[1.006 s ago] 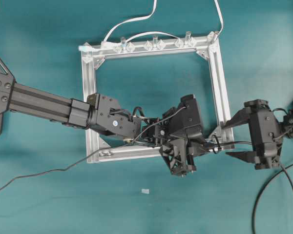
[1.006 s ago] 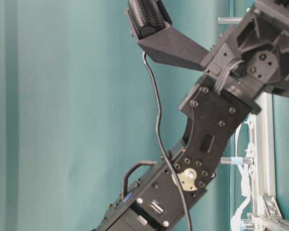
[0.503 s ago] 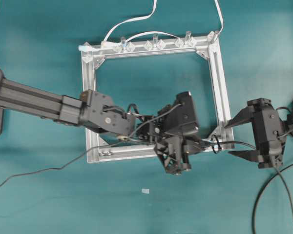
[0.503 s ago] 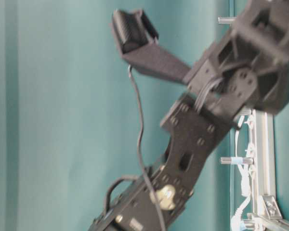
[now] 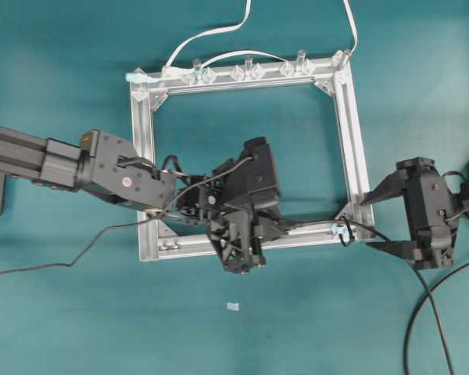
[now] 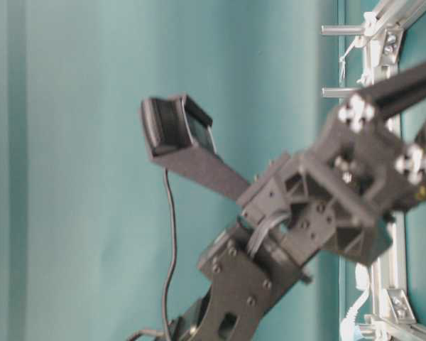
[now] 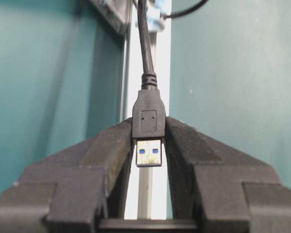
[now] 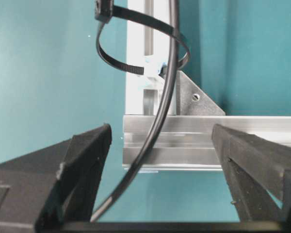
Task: Insert the wire through the string loop located on the right side.
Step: 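Pull the USB plug leftward with the left gripper, drawing cable through loop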
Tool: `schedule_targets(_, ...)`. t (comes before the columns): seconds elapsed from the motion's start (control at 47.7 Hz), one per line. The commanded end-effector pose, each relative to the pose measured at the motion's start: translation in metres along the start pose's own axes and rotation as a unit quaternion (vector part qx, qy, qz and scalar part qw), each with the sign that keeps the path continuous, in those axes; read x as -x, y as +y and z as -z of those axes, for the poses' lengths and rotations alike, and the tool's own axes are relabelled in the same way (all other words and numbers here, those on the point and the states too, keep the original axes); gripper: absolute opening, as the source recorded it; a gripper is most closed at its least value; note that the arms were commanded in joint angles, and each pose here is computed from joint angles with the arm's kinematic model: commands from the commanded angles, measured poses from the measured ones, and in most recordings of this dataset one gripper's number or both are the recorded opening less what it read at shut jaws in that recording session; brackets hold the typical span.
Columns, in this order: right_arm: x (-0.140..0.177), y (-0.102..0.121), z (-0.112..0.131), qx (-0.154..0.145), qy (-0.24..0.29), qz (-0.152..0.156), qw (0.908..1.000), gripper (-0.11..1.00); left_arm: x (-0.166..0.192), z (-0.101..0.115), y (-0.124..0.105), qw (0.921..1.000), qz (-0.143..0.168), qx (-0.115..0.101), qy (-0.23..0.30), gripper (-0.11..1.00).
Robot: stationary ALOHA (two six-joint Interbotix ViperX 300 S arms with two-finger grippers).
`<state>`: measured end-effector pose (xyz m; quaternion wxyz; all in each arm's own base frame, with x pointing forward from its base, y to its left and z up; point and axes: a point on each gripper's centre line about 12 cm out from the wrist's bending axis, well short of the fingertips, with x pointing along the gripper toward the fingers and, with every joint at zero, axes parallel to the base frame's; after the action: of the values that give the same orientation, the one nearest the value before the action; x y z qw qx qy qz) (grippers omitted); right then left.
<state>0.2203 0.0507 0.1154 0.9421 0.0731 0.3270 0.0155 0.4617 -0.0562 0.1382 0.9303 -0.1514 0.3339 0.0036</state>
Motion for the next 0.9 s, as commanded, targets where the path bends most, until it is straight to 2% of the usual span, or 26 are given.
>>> schedule_targets(0.0,0.001,0.001,-0.005,0.0,-0.011,-0.002,0.9999,0.93,0.02,-0.015,-0.01,0.9998,0.01,-0.003,-0.016,0.21)
schedule_targets(0.293,0.001,0.001,-0.005,0.0,-0.011,-0.002,0.9999,0.93,0.052,0.017,-0.013,0.9974,-0.005,-0.006,0.071,0.21)
schedule_targets(0.587,-0.001,0.001,-0.004,0.001,-0.009,0.0,1.0,0.93,0.09,0.049,-0.016,0.9938,-0.007,0.015,0.11,0.21)
schedule_targets(0.713,-0.001,0.001,-0.005,0.001,-0.01,0.0,0.9999,0.93,0.101,0.062,-0.015,0.9918,-0.011,0.034,0.123,0.21)
schedule_targets(0.88,-0.001,0.001,-0.004,0.001,-0.01,0.001,0.9999,0.93,0.113,0.082,-0.014,0.9869,-0.018,0.039,0.156,0.21)
